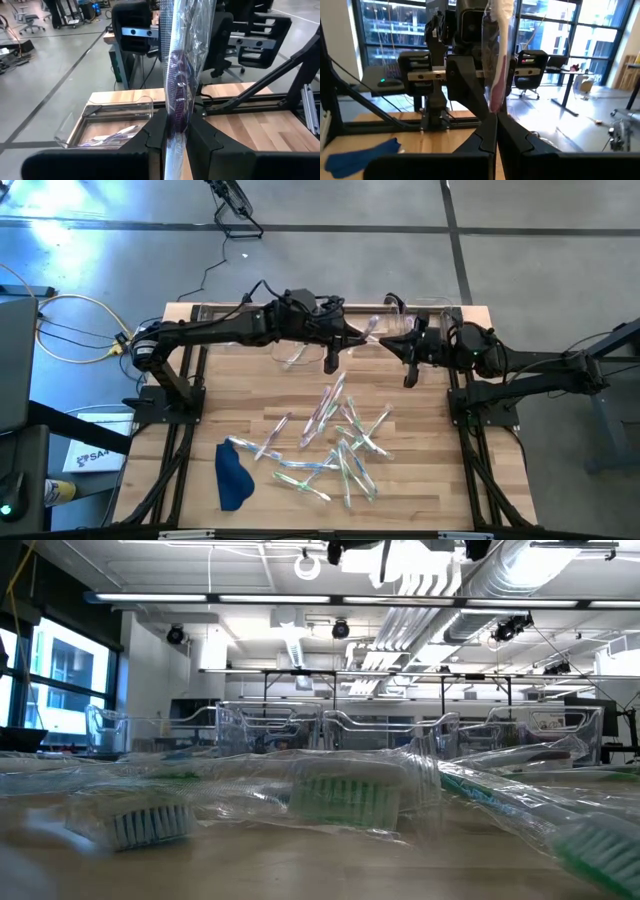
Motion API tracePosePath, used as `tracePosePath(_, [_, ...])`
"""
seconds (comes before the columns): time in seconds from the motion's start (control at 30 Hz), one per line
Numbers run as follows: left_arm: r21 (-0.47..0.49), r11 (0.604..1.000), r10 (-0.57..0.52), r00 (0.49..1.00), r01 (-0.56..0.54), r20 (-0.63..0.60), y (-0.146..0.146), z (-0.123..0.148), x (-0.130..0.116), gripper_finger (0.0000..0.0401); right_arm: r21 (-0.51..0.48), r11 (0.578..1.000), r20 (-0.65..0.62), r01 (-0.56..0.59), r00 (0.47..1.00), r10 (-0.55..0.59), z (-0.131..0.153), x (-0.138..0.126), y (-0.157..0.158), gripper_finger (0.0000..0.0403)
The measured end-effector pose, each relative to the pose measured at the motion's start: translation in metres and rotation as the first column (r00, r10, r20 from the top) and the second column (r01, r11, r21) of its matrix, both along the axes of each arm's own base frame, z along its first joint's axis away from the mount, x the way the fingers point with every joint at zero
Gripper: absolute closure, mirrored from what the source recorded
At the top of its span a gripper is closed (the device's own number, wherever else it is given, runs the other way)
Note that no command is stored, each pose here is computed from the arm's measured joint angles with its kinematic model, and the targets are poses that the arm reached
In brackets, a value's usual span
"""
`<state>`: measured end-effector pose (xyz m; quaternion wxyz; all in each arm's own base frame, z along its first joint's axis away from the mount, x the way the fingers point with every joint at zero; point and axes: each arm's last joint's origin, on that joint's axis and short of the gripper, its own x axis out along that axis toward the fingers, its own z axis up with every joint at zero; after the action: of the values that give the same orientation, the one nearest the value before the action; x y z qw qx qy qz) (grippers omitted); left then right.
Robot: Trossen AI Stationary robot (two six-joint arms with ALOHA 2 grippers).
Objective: Pick & Place Toothbrushes
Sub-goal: Put the purple toothbrush into the right transparent bin
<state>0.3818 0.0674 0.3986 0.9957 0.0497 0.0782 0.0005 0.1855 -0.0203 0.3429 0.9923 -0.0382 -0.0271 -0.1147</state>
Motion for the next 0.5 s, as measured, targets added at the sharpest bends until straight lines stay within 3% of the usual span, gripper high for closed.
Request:
tracePosePath(0.23, [0.014,1.0,-0.01,1.0,0.01,0.001,-0.0028,0.0001,0.0005,0.0359,-0.052,0.999,-0.005,0.005,1.0,-0.005,0.0006,-0.0001,0.0,0.0399])
tracePosePath(0.4, [0.05,0.999,-0.019,1.0,0.019,0.0,-0.0044,0.0001,0.0008,0.0359,0.084,0.99,0.062,0.113,0.991,-0.118,0.0041,-0.0014,-0.0035,0.0399])
tracePosePath(0.5, [0.077,0.997,-0.023,1.0,0.023,0.003,-0.0044,0.0004,0.0008,0.0359,0.14,0.985,0.085,0.102,0.99,-0.115,0.0051,-0.0015,-0.0035,0.0399])
